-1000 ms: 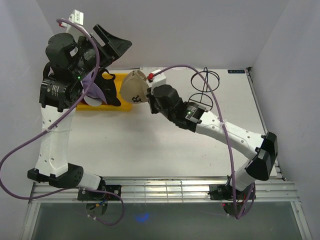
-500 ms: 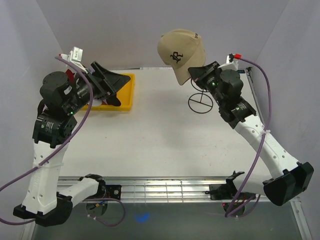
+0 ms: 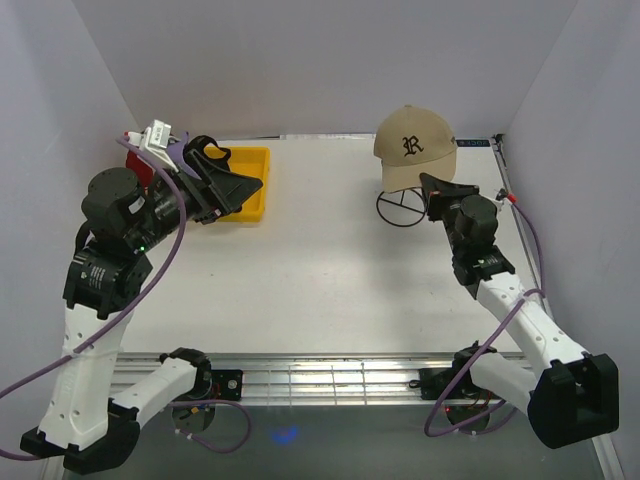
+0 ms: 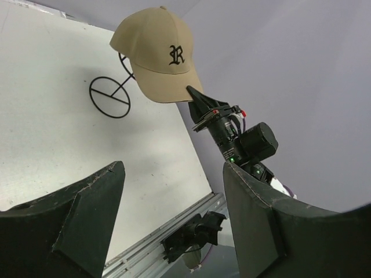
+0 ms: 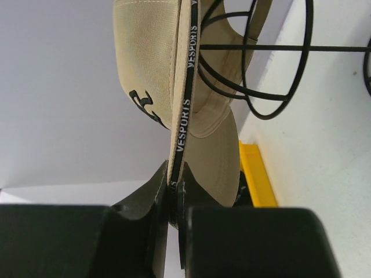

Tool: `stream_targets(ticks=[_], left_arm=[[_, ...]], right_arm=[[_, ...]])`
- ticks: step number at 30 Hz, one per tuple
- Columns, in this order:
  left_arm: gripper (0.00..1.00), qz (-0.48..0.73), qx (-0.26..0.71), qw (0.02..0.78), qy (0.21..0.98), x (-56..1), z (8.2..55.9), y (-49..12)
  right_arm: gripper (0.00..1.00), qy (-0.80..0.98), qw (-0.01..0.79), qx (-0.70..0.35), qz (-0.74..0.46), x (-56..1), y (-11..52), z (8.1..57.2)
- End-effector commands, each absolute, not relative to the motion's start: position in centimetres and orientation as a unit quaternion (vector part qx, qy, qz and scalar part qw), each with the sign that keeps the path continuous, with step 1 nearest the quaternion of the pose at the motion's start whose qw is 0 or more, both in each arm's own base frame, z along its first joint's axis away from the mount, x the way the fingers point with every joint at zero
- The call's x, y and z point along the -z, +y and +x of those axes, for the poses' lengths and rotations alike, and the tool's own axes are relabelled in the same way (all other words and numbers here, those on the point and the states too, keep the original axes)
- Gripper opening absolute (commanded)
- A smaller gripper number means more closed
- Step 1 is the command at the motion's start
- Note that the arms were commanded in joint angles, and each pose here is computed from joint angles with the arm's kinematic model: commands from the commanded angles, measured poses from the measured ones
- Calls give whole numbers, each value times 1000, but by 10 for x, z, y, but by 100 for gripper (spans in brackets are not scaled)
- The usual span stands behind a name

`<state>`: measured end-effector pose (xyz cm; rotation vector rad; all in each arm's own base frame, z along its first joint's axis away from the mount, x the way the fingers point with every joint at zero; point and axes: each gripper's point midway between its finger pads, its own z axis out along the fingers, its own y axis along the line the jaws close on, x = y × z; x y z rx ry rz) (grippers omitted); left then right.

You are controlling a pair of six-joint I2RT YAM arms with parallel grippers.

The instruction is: Stack the hats

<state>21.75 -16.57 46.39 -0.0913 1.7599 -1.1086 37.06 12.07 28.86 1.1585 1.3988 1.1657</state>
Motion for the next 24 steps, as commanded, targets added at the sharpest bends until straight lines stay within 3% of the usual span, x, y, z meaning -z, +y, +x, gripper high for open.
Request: stream_targets(ticks=[1,24], left_arm=[[79,-28,460,502,732,-461,216,-168],[78,-39,441,488,752,-434,224,-167]], right_arm=[[8,467,495,-558,475,-347,106,362],[8,488,454,-560,492,-268,109,357]])
